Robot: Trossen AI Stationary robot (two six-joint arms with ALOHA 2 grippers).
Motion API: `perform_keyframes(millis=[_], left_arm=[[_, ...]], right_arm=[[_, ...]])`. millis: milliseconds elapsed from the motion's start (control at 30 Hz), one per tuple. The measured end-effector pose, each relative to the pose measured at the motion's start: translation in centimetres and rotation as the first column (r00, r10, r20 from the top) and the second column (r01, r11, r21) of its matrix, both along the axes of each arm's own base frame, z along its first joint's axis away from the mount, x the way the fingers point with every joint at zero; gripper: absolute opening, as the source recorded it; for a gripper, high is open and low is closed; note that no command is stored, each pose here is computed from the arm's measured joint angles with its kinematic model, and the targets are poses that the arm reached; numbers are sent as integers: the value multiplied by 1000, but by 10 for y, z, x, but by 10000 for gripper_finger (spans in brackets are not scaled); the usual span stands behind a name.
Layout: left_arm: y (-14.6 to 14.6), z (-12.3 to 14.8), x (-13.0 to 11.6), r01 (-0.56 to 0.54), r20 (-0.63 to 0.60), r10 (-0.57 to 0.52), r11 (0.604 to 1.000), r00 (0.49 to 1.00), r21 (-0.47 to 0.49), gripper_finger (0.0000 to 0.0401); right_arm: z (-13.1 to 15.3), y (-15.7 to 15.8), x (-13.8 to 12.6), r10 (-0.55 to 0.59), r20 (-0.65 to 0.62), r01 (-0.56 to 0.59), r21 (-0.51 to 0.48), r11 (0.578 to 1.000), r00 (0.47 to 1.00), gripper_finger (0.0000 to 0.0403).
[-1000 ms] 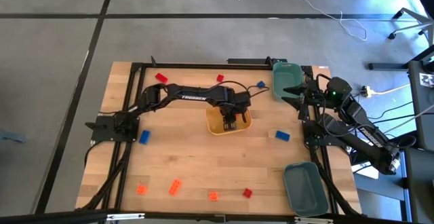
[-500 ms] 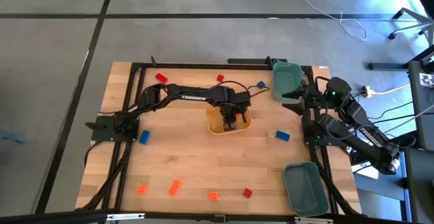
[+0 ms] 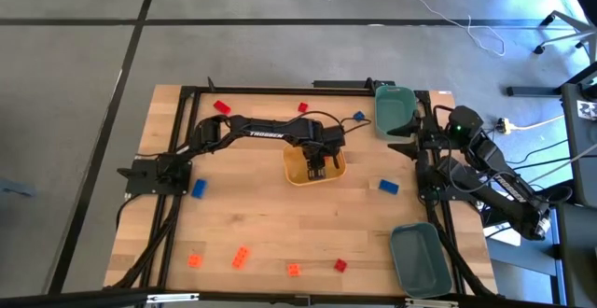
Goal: Sort & place blocks by color
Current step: Put the orange game piece into the yellow bin
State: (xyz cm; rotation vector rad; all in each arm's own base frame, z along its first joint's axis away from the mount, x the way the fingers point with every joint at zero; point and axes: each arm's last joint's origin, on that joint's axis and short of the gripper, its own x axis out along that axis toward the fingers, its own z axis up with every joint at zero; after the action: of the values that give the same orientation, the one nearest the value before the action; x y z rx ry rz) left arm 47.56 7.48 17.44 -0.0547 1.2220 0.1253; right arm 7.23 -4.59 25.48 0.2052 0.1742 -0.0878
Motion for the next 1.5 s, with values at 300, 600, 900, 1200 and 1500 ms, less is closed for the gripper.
perform_keyframes(millis=[300, 600, 900, 1200, 1500], left_arm=[[0, 1, 2, -1, 18, 1, 1000, 1000, 3, 120], [3, 2, 3, -68, 42, 67, 997, 997, 26, 120], [1, 2, 4, -56, 48, 57, 998, 997, -25, 120], [0, 2, 5, 5, 60, -3, 1000, 998, -23, 152], [1, 2, 5, 5, 61, -3, 1000, 998, -23, 204]], right_arm=[[0, 0, 0, 0, 0, 0, -1, 1000, 1000, 218], [0, 0, 0, -1, 0, 1, -1, 1000, 1000, 218], [0, 0, 0, -2, 0, 2, -1, 1000, 1000, 218], [0, 0, 0, -2, 0, 3, -1, 1000, 1000, 218], [0, 0, 0, -2, 0, 2, -1, 1000, 1000, 218]])
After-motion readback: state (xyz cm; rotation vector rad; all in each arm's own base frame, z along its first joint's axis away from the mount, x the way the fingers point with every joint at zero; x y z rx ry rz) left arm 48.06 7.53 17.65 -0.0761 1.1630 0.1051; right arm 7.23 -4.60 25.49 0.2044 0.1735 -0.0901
